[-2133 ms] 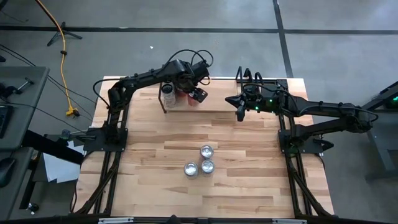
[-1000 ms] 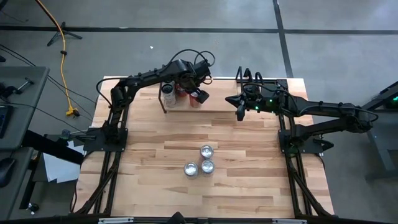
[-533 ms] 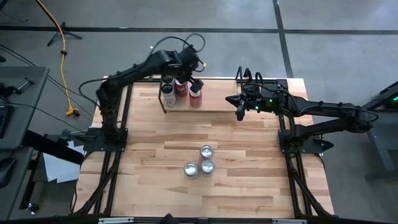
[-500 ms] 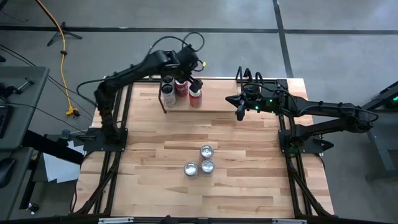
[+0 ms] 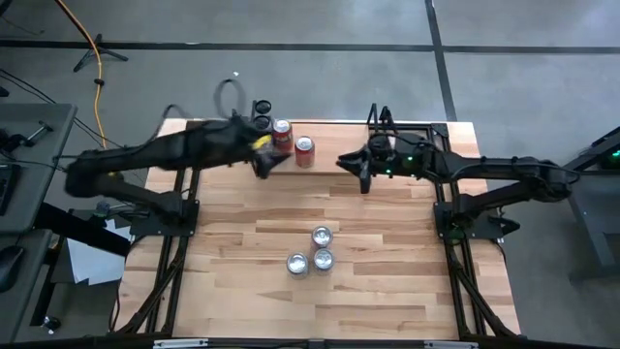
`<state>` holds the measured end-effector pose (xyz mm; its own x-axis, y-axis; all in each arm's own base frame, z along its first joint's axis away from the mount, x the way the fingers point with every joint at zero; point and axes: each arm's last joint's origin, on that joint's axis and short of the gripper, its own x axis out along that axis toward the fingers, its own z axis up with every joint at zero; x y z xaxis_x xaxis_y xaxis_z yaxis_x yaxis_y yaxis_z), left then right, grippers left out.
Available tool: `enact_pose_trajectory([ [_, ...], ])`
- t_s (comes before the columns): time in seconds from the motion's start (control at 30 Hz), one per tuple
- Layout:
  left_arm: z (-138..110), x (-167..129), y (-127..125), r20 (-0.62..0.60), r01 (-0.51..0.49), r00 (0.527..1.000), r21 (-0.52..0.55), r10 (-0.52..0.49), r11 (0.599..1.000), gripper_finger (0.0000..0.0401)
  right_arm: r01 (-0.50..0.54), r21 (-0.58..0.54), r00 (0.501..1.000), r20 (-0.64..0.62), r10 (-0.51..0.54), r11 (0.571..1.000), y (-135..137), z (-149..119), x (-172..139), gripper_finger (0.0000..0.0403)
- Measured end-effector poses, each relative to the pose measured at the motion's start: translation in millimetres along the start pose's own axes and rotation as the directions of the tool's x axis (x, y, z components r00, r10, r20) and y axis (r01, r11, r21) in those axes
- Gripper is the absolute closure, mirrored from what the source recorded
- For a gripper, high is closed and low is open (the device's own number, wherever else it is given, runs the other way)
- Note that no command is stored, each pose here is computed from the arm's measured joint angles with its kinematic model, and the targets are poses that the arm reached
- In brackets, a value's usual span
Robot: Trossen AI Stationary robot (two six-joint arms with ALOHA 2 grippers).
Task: Place canned beverage on shelf
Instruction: Put the orange soda can aligned with the other orange soda can on the shelf
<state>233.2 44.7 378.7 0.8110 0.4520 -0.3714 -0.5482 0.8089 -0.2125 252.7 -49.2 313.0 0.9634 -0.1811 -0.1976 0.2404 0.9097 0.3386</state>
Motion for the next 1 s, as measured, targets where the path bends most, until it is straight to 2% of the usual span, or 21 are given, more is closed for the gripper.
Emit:
enact_pose_trajectory([
  [0.1,-15,-26,14,0.075,0.028,0.997,-0.08,-0.022,0.996,0.0001,0.007,0.012,1.0,0.023,-0.008,1.0,0,-1,18,0.0269],
  [0.2,-23,-49,26,0.123,0.051,0.992,-0.105,-0.038,0.993,0.0001,0.053,0.0,0.999,0.012,-0.053,0.999,1,-4,35,0.021],
  [0.37,-20,-84,38,0.226,0.082,0.972,-0.048,-0.069,0.995,0.0001,0.072,0.017,0.997,-0.042,-0.071,0.997,5,-3,66,0.0116],
  [0.5,-18,-101,45,0.288,0.072,0.955,0.003,-0.069,0.997,0.0001,0.11,-0.081,0.98,-0.154,-0.122,0.991,6,-2,92,0.0063],
  [0.6,-17,-108,49,0.311,0.062,0.948,0.019,-0.065,0.998,0.0001,0.189,-0.175,0.94,-0.252,-0.229,0.966,3,-3,107,0.004],
  [0.73,-17,-111,50,0.318,0.047,0.946,0.049,-0.06,0.998,0.0001,0.28,-0.243,0.862,-0.362,-0.354,0.929,-2,-10,121,0.003],
  [0.87,-17,-111,51,0.318,0.03,0.947,0.085,-0.055,0.996,0.0001,0.298,-0.291,0.779,-0.476,-0.407,0.909,-9,-27,126,0.0029],
  [1.0,-17,-108,50,0.312,0.022,0.949,0.073,-0.044,0.997,0.0001,0.291,-0.333,0.743,-0.513,-0.431,0.897,-17,-48,125,0.0029],
])
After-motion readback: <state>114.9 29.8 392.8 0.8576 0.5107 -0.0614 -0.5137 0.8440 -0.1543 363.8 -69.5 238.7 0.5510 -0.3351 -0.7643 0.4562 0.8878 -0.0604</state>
